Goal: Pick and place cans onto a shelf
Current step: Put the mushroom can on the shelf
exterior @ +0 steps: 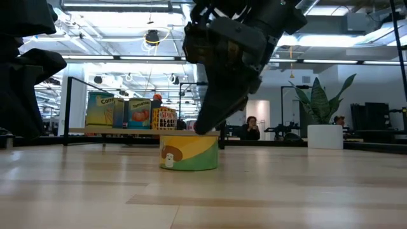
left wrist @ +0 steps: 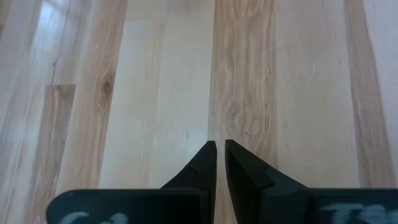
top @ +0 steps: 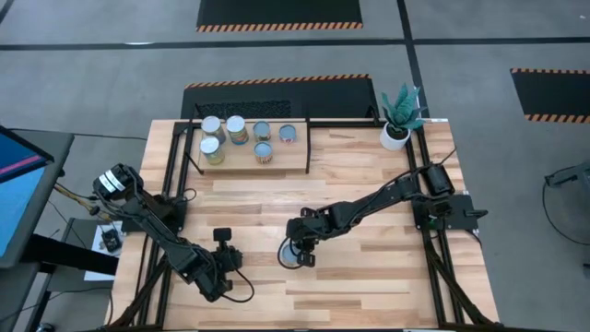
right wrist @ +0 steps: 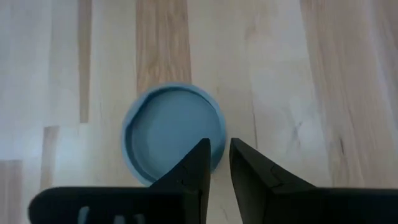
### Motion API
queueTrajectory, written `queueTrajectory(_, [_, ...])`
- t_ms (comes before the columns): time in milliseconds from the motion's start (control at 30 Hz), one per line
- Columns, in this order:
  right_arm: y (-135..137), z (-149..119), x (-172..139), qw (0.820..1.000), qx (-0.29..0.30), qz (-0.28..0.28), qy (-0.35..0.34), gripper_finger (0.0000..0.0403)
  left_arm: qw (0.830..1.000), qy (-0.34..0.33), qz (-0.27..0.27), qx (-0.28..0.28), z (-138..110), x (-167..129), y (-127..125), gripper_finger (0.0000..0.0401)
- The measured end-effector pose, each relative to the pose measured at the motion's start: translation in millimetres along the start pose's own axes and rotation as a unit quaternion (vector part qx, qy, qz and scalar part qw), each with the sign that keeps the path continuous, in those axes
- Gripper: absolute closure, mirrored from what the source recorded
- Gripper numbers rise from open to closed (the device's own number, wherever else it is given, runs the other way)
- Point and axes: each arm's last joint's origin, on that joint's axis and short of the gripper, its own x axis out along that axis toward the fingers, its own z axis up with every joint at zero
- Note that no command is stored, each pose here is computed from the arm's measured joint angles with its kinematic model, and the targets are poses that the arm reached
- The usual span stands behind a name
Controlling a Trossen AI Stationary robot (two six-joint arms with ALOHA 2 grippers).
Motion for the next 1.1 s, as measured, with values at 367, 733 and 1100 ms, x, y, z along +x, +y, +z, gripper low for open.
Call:
queueTrajectory(367, [0, 0, 8, 1.0, 0.0, 0.0, -0.008, 0.0315, 1.0, -0.002, 0.002, 0.0, 0, 0, 0, 0.0379])
queueTrajectory(733, [-4, -3, 20, 1.0, 0.029, -0.002, -0.001, 0.0322, 1.0, -0.003, 0.001, 0.001, 0, 0, 0, 0.0379])
queueTrajectory(1100, [-17, 2, 18, 0.999, 0.046, -0.011, -0.006, 0.0386, 1.0, -0.005, 0.003, 0.009, 1, 0, 0, 0.0379])
